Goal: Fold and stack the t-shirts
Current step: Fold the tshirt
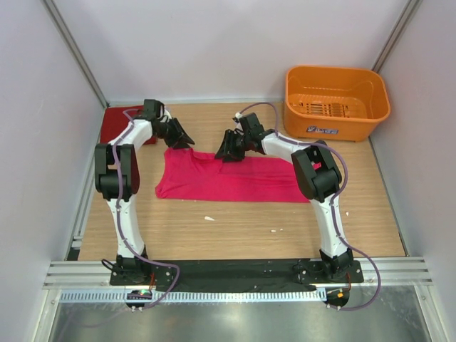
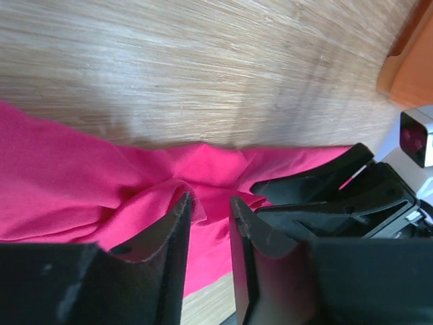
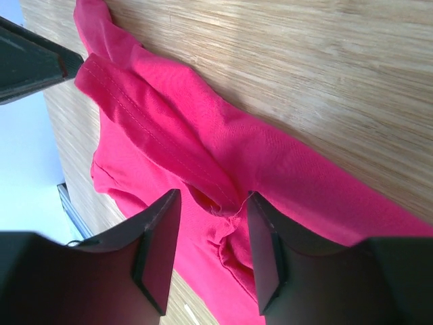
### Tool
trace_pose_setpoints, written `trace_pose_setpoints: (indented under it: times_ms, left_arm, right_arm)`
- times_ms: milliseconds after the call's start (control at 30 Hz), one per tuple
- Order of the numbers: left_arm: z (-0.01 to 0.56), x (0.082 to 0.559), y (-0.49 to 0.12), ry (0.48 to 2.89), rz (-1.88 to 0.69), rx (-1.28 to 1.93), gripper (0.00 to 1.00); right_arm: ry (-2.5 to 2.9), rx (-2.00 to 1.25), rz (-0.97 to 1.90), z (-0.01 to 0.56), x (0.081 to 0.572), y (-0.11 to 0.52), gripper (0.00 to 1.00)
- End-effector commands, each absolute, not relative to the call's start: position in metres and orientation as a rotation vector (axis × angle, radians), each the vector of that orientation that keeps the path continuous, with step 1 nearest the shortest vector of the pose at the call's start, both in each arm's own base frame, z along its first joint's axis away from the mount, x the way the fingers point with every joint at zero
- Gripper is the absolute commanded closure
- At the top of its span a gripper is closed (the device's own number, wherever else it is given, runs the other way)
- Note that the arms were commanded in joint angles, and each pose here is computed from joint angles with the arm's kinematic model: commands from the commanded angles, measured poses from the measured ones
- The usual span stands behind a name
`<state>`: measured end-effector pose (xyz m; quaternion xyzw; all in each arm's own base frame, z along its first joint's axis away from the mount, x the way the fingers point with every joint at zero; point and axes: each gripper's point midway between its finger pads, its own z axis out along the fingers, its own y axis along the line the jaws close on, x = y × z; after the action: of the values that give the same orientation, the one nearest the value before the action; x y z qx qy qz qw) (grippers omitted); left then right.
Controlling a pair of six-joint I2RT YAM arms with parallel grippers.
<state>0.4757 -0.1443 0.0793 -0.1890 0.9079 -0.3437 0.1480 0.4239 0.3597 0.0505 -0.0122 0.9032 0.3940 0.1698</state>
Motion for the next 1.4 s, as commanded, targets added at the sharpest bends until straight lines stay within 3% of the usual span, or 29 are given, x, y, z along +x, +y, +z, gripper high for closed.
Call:
trace_pose_setpoints:
  times_ms: [0, 133, 200, 300, 367, 1000, 1033, 1133, 1233, 1367]
  left_arm:
    - [0.083, 0.481, -0.143, 2.618, -0.962, -0.508, 0.71]
    - [0.082, 0.477, -0.142, 2.637, -0.946, -0.504, 0.85]
    - [0.082, 0.475, -0.140, 2.646, -0.933, -0.496, 1.00]
    - [0.085, 0.468, -0.137, 2.658, -0.903, -0.491, 1.00]
    - [0.090, 0.461, -0.134, 2.665, -0.883, -0.494, 1.00]
    - [0.111, 0.386, -0.127, 2.685, -0.851, -0.589, 1.00]
    - [0.110, 0.387, -0.126, 2.677, -0.852, -0.584, 0.96]
    - [0.107, 0.397, -0.129, 2.659, -0.871, -0.564, 0.62]
    - [0.108, 0.418, -0.128, 2.622, -0.858, -0.547, 0.52]
    - [0.097, 0.444, -0.129, 2.636, -0.846, -0.526, 0.50]
  right_arm:
    - [2.518, -0.088, 1.166, 0.067, 0.429, 0.370, 0.54]
    - [2.526, -0.100, 1.170, 0.067, 0.425, 0.369, 0.62]
    - [2.523, -0.116, 1.171, 0.069, 0.424, 0.369, 0.70]
    - [2.519, -0.127, 1.168, 0.072, 0.423, 0.368, 0.83]
    - [2.521, -0.125, 1.164, 0.073, 0.423, 0.368, 0.86]
    - [2.535, -0.162, 1.114, 0.070, 0.422, 0.362, 0.86]
    - [2.530, -0.162, 1.114, 0.071, 0.422, 0.362, 0.86]
    - [2.536, -0.162, 1.120, 0.070, 0.420, 0.362, 0.86]
    - [2.537, -0.161, 1.118, 0.070, 0.420, 0.361, 0.86]
    - [2.539, -0.158, 1.118, 0.070, 0.419, 0.361, 0.86]
